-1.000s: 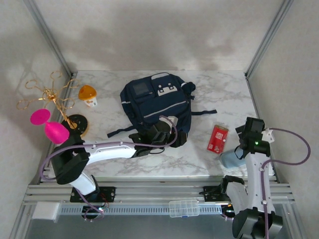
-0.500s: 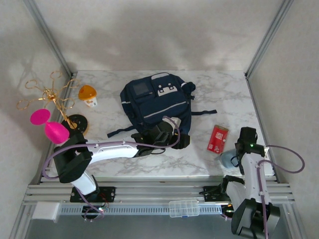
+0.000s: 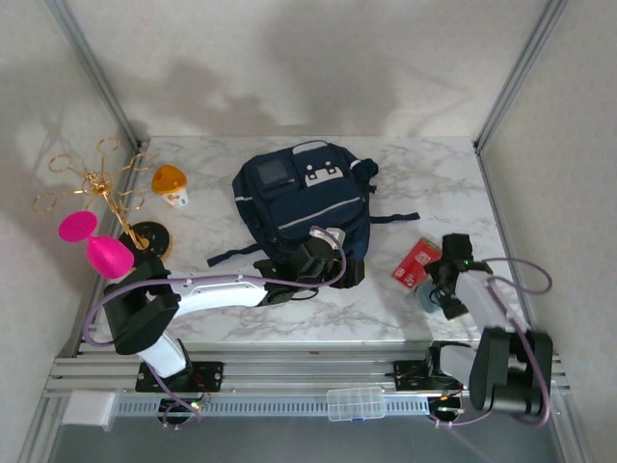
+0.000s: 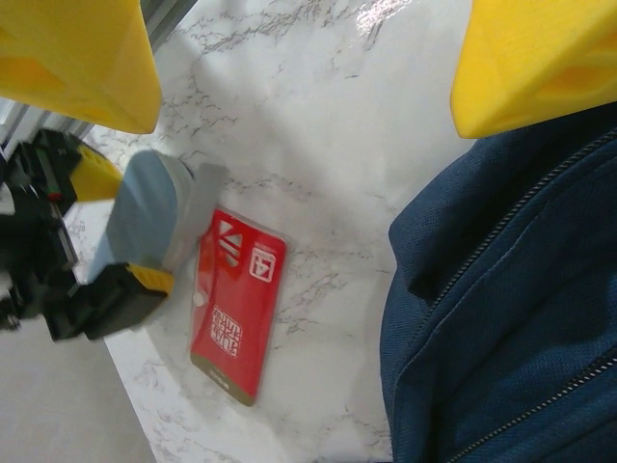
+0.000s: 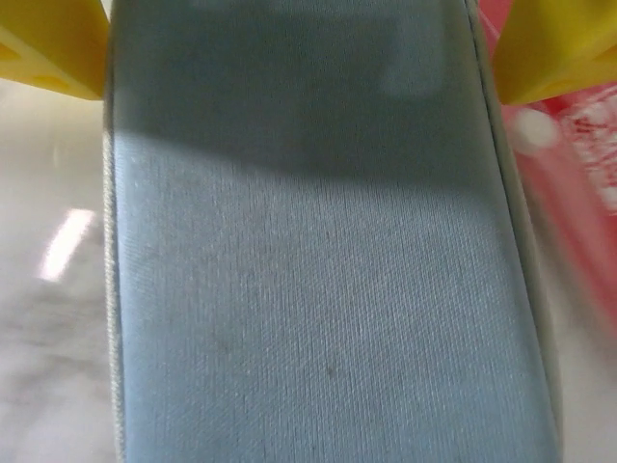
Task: Pack the student bag
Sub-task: Move the glasses case to the middle-right of the table, then pick up the glasses case from the middle-right of the table.
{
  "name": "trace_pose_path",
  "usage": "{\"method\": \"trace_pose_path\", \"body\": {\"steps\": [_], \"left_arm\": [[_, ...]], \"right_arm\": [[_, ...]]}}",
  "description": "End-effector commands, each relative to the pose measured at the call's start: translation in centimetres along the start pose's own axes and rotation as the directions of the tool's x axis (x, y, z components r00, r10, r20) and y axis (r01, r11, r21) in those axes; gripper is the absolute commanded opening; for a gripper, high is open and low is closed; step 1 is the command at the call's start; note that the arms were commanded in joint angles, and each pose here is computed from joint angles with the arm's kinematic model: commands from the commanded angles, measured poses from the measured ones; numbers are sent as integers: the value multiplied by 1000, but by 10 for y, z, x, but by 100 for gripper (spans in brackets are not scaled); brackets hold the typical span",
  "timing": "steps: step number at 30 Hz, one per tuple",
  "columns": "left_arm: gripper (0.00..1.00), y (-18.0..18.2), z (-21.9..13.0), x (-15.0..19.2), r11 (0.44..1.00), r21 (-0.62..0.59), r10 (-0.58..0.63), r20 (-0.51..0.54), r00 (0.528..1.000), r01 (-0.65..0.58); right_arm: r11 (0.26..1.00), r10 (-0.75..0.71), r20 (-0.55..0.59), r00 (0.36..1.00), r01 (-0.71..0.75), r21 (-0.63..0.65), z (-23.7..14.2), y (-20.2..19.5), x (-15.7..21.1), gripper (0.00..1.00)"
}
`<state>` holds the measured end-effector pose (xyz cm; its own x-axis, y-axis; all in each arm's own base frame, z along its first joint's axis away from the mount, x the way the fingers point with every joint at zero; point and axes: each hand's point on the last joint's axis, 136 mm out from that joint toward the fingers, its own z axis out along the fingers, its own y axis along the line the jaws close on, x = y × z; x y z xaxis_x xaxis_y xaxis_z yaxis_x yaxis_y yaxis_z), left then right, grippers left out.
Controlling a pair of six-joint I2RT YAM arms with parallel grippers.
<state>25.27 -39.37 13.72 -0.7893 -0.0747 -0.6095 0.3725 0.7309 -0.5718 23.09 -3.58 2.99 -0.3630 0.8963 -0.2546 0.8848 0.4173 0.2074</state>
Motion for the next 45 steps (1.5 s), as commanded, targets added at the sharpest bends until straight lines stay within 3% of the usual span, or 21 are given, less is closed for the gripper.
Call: {"method": "trace_pose_path", "body": {"steps": [1,6,11,14,18,26,45], "left_arm": [[78,3,6,-7,999,-30,-32,20,999,33],[78,1,15,-12,997,-46,-55,21,998,56],[78,-3,27,-13,996,-59,-61,5,998,62],[78,-7,32,-13,996,-48,-72,1,997,72],[78,-7,42,-12,995,-60,-76,-15,997,75],[80,-4,42,-18,991,-63,-119,9,993,119],[85,23,22,-30,977,-91,-187,68,980,192]], "right_arm": [[980,-132,2,991,131,-152,3,53,-8,99],[915,-323,6,947,313,-256,-5,97,-4,99],[878,-430,-66,900,400,-263,3,90,7,99],[875,-431,-94,897,390,-288,5,79,5,99],[889,-436,-59,898,420,-183,8,59,-11,99],[862,-476,-93,874,443,-247,20,72,2,98],[798,-549,-43,835,508,-324,10,91,0,74]]}}
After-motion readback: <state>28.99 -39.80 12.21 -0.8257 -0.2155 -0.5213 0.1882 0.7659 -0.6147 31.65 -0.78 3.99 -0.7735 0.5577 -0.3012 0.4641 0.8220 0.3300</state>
